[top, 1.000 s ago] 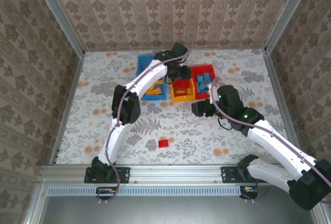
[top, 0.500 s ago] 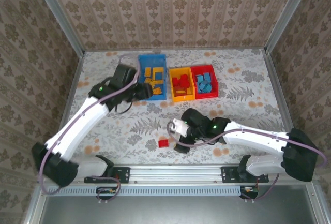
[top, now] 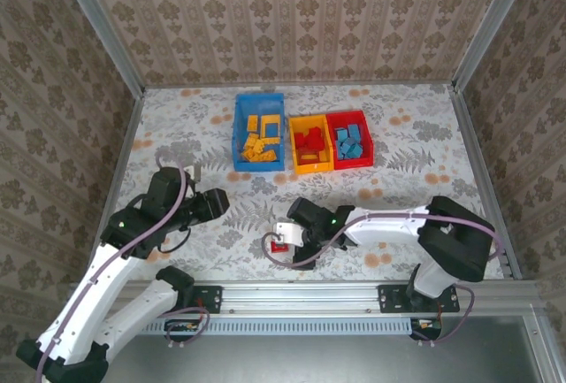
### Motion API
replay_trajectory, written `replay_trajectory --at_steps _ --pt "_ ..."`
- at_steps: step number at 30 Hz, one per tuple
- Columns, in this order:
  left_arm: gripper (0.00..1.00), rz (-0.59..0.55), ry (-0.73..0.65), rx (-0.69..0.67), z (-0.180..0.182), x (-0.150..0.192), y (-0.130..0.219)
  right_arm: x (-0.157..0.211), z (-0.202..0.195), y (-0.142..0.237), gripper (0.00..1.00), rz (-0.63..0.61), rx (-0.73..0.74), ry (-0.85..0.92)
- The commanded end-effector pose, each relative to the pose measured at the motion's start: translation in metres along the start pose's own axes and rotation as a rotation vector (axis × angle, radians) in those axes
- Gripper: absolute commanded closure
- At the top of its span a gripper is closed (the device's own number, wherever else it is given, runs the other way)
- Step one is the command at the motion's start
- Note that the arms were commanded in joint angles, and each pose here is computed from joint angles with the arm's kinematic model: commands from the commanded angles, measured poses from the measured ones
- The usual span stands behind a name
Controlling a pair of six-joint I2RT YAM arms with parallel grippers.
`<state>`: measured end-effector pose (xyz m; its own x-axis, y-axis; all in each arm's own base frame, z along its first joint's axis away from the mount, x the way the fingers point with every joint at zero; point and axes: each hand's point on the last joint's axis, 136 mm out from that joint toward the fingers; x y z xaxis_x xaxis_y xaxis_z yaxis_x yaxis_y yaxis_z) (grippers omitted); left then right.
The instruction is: Sort the legos into containers by color
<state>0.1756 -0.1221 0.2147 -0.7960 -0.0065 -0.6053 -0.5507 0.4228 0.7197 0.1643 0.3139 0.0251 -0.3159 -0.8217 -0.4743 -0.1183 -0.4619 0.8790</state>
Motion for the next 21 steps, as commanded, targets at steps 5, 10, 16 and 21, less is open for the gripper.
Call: replay_trajectory --at_steps 5,10,16,21 --pt "0.42 -0.023 0.026 -0.019 0.009 0.009 0.012 -0.03 -0.008 -0.015 0.16 -0.049 0.028 -0.002" --pt "0.42 -0.028 0.032 -0.003 0.009 0.015 0.017 -0.036 -0.005 -0.022 0.19 -0.049 0.004 -0.009" --pt "0.42 -0.029 0.036 0.009 0.007 0.015 0.016 -0.037 0.005 -0.03 0.39 -0.027 -0.035 -0.014" --pt "0.39 -0.041 0.03 0.077 -0.005 0.011 0.011 -0.035 0.007 -0.031 0.58 -0.02 -0.033 -0.028"
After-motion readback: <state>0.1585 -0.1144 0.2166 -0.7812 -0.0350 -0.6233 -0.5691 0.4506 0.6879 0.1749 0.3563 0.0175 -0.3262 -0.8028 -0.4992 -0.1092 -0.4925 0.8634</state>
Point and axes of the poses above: each hand's point on the last joint's axis, 136 mm out from that joint toward the fingers, its own y axis back along the fingers, its own z axis along the line the jaws close on, x = y × z, and after that the axes turned 15 degrees about -y, right-handed
